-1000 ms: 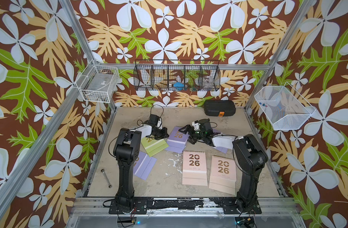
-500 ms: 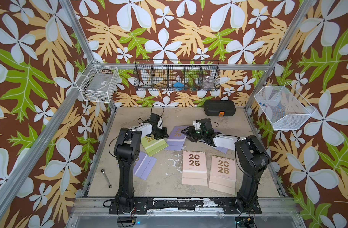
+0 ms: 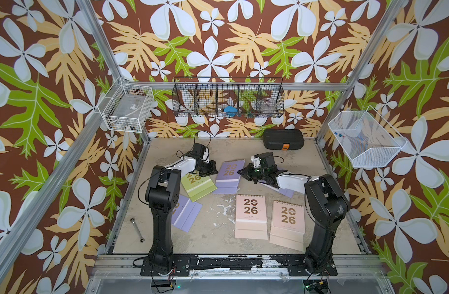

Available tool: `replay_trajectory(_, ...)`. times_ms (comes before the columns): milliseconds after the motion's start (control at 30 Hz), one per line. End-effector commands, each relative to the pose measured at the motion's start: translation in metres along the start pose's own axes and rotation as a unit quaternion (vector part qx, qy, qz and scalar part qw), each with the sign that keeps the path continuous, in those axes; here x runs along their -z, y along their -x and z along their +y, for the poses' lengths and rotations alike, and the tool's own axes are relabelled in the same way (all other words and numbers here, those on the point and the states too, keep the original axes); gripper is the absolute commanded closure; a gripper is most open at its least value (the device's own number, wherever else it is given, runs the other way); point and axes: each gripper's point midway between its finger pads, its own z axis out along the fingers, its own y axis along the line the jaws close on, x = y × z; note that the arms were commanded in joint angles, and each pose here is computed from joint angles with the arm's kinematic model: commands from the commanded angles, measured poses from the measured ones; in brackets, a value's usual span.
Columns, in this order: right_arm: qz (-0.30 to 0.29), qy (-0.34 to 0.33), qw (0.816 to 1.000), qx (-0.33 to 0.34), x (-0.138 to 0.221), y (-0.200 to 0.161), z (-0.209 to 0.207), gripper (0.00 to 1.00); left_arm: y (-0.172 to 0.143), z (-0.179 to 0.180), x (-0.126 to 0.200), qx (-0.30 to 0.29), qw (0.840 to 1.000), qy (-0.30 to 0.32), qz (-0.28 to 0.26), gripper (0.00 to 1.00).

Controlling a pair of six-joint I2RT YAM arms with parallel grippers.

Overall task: Stack the calendars
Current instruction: Pick up the calendar at the center of the board, then place the calendar at the calendar.

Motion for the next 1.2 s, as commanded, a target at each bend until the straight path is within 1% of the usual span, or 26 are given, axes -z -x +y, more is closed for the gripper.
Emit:
replay_trajectory(0,-0.008,0.020,0.999,0.029,0.007,0.006,0.016,1.00,0.005,-0.010,0.008,0.001,1.000,-0.010,-0.007,1.00)
replay_trajectory(167,-0.018,0.025,0.998,0.052,0.024,0.012,0.024,1.00,0.010,-0.022,0.023,0.001,1.000,-0.022,-0.023,1.00)
replay_trajectory(233,-0.006,0.041,0.997,0.060,0.032,0.007,0.029,1.00,0.010,-0.027,0.030,0.001,0.999,-0.026,-0.031,1.00)
replay_trajectory(367,0.009,0.048,0.996,0.079,0.048,-0.001,0.031,1.00,0.008,-0.035,0.041,0.009,0.998,-0.039,-0.043,1.00)
replay_trajectory(567,0.031,0.041,0.994,0.098,0.084,-0.022,0.015,1.00,-0.004,-0.044,0.056,0.024,0.996,-0.060,-0.061,1.00)
replay_trajectory(733,0.050,0.036,0.993,0.100,0.119,-0.046,-0.009,1.00,-0.025,-0.049,0.061,0.026,0.996,-0.064,-0.061,1.00)
replay_trajectory(900,0.071,0.042,0.992,0.099,0.147,-0.070,-0.022,1.00,-0.051,-0.057,0.060,0.028,0.995,-0.070,-0.057,1.00)
replay_trajectory(1167,0.103,0.029,0.989,0.100,0.170,-0.108,-0.044,1.00,-0.096,-0.065,0.049,0.028,0.996,-0.071,-0.035,1.00)
